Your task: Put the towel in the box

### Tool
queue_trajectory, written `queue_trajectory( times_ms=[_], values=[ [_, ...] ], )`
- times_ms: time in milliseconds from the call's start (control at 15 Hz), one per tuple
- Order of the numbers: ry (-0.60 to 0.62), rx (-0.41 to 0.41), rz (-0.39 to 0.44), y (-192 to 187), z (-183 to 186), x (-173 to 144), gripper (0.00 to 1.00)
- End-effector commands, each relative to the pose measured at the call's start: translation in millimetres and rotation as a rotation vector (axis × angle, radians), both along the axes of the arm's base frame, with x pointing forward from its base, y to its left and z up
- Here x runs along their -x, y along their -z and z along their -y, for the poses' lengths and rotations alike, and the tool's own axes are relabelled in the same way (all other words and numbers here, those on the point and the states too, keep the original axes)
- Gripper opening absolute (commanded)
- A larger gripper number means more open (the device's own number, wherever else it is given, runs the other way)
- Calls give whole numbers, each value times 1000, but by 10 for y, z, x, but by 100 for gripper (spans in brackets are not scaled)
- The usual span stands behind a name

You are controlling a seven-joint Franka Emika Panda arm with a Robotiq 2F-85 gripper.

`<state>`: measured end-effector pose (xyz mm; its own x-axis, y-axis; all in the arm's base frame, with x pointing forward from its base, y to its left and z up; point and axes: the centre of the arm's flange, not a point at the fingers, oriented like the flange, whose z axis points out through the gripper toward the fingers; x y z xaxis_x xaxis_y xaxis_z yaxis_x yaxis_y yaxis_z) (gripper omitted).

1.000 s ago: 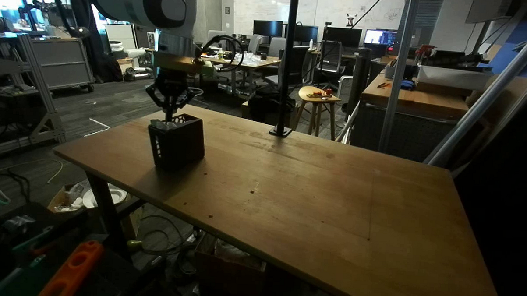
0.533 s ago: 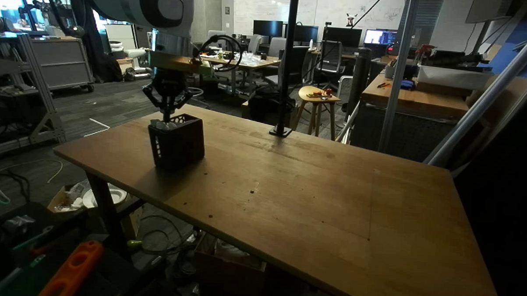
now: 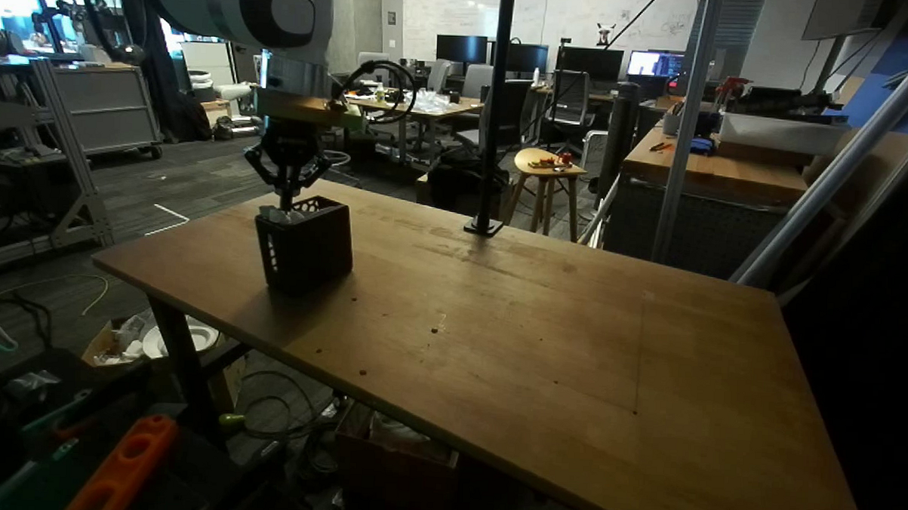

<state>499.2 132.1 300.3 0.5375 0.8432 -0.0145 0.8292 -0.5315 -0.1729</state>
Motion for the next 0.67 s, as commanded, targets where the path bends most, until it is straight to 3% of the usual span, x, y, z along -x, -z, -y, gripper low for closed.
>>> queue_trajectory(
  times_ms=[0, 600],
  values=[
    [20, -8, -8, -41, -26, 34, 3],
    [57, -56, -41, 185, -172, -28, 4]
  ],
)
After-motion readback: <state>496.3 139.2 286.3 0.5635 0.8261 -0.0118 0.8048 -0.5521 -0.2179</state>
